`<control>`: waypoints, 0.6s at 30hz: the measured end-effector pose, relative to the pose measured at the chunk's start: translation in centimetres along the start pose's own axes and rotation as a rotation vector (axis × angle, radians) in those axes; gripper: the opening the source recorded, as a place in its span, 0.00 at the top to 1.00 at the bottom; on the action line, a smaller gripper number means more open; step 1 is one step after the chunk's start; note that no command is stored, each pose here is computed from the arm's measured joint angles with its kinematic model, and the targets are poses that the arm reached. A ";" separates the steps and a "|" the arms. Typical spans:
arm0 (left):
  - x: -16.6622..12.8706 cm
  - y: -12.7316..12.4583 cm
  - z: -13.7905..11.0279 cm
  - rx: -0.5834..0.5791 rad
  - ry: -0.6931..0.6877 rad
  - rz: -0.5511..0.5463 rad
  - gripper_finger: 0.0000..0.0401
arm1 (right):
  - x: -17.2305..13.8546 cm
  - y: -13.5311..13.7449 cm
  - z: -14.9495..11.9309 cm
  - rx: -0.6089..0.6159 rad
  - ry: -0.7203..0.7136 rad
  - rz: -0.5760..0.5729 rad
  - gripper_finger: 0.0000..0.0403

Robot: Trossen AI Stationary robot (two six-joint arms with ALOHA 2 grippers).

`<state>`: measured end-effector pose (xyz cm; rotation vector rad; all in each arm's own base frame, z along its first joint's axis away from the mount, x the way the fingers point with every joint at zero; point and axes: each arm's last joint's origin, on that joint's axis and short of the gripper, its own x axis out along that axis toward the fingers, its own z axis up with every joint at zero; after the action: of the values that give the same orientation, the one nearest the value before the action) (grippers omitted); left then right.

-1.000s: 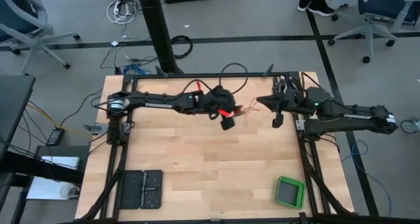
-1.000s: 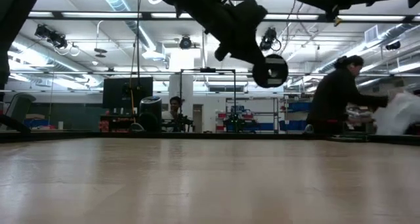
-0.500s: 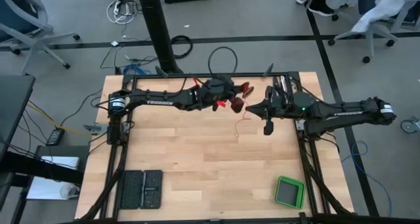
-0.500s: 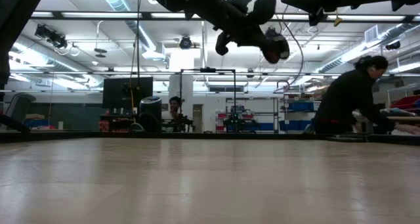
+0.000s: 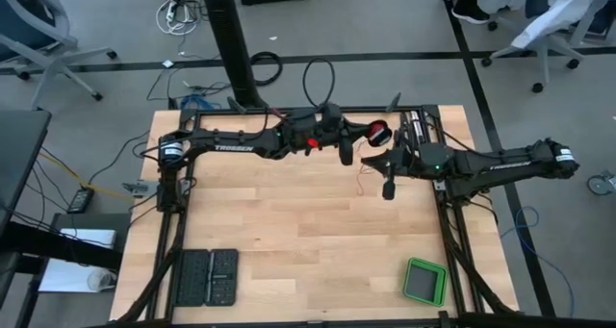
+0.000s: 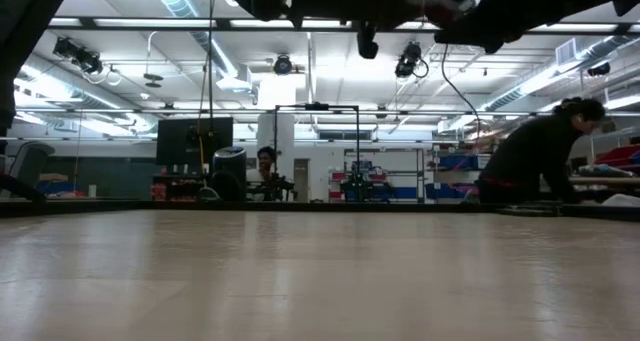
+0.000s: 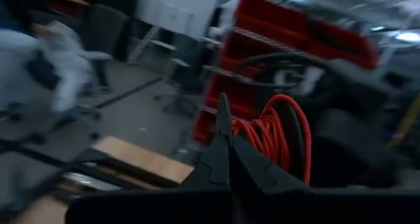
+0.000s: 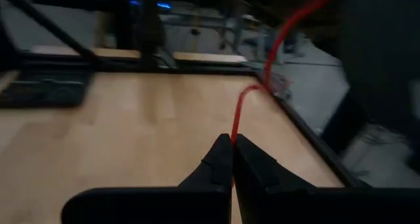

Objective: Coil cords
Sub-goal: Coil the red wire cable onto the black spool

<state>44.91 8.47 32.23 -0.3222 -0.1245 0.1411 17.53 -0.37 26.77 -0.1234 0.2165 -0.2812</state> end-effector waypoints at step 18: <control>0.0 -0.1 -0.1 0.114 0.023 -0.031 1.00 | -0.5 0.2 0.3 0.118 -0.029 -0.133 1.00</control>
<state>44.93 8.35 32.11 -0.2079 -0.0982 0.1128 17.21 0.03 27.16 -0.0249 0.1631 -0.4237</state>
